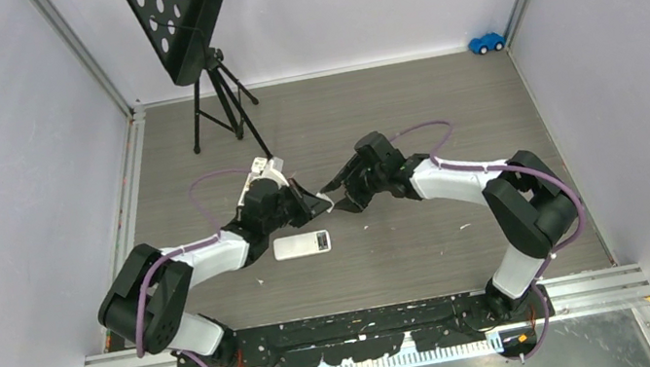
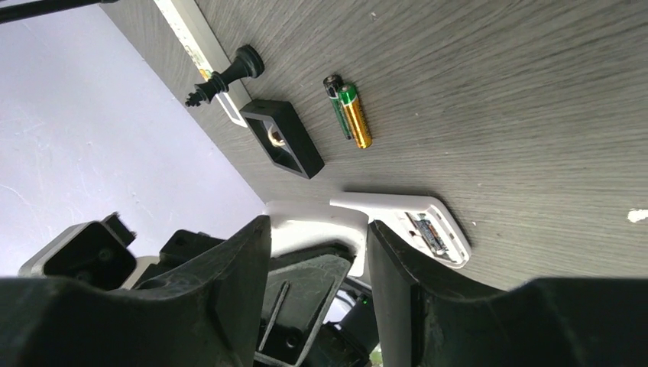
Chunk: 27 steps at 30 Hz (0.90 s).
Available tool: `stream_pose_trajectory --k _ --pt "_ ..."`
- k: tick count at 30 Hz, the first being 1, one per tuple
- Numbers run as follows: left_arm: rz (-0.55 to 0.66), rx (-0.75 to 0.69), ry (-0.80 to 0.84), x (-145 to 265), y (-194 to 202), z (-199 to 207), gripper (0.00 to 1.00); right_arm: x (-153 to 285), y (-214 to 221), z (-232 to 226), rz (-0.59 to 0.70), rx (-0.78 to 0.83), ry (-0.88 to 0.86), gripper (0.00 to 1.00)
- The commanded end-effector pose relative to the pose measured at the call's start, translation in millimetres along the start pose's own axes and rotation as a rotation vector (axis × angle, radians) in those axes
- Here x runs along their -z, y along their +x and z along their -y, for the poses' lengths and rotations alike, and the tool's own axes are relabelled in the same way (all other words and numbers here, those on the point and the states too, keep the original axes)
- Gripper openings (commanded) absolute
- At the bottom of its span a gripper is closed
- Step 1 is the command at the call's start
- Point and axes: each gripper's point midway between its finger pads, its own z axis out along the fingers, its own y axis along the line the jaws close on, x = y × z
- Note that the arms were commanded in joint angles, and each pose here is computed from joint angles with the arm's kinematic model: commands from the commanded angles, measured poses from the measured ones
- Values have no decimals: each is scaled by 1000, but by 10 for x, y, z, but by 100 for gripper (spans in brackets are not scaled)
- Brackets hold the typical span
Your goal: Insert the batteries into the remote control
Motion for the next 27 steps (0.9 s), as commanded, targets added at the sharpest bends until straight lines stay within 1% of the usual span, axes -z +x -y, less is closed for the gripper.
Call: stream_pose_trajectory --k 1,2,3,5,8,9,13,15,18,23,27 --pt "54 -19 68 2 -227 235 0 52 31 -98 -20 49 -51 58" --pt "46 -26 77 11 -225 245 0 73 12 -112 -13 75 -61 63" --pt "33 -34 91 29 -221 267 0 111 2 -145 -8 115 -78 71" --pt "2 -48 127 83 -230 317 0 215 -47 -222 7 224 -116 77" --pt "-83 -36 198 218 -223 415 0 461 -19 -412 29 429 -238 81" --pt "-142 -38 253 299 -174 501 0 550 16 -450 33 518 -283 81" --pt "-304 -76 424 608 -101 853 0 949 203 -556 30 756 -433 81" --pt "-374 -106 486 768 -38 996 0 1108 323 -561 1 834 -490 81" --pt "-412 -139 545 942 -13 1147 0 1233 463 -554 -54 901 -545 78" --pt "-430 -194 626 1203 36 1319 0 1327 591 -550 -117 932 -588 64" --pt "-442 -215 658 1343 88 1368 0 1453 708 -621 -156 938 -668 57"
